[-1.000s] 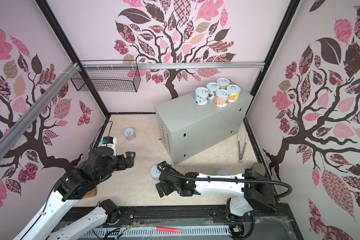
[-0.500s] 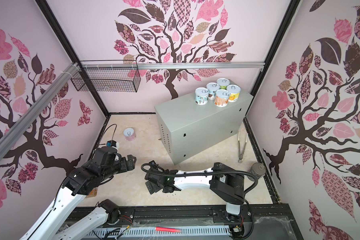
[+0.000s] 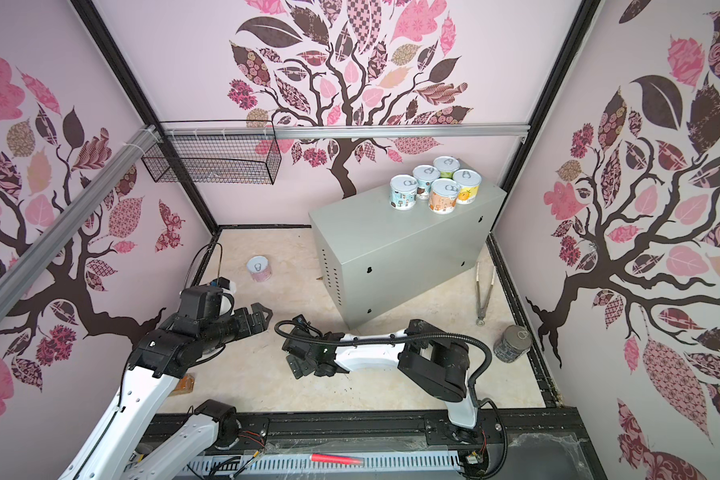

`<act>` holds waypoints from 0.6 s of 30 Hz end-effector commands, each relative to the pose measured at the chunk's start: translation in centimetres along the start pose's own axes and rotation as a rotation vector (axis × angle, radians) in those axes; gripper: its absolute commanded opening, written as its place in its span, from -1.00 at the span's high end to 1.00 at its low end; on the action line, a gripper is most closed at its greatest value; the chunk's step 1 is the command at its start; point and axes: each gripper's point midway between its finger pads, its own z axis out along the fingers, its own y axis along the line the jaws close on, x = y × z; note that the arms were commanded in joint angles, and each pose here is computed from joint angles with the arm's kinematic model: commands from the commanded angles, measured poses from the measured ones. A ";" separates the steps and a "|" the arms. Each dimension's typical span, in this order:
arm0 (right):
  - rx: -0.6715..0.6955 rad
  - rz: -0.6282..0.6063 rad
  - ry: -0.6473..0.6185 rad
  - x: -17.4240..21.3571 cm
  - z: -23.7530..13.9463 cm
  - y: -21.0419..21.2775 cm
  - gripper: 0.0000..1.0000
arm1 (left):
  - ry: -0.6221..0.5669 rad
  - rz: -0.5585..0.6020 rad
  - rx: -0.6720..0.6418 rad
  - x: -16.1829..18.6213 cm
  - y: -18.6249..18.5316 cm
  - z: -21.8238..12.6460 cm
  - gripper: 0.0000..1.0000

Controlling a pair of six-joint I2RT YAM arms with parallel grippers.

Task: Place and organize the canned foods onto the counter
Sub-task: 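Lower the left gripper toward the floor while the right gripper descends onto the pink-label can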

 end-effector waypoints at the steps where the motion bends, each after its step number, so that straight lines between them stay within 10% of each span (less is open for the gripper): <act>1: 0.009 -0.016 0.000 -0.5 1.2 0.1 -0.93 | -0.030 0.010 0.013 0.0 0.2 0.1 -0.96; 18: 0.001 -0.003 -0.027 -1.7 2.0 -0.4 -0.60 | -0.056 0.008 -0.010 -0.2 0.7 0.0 -0.95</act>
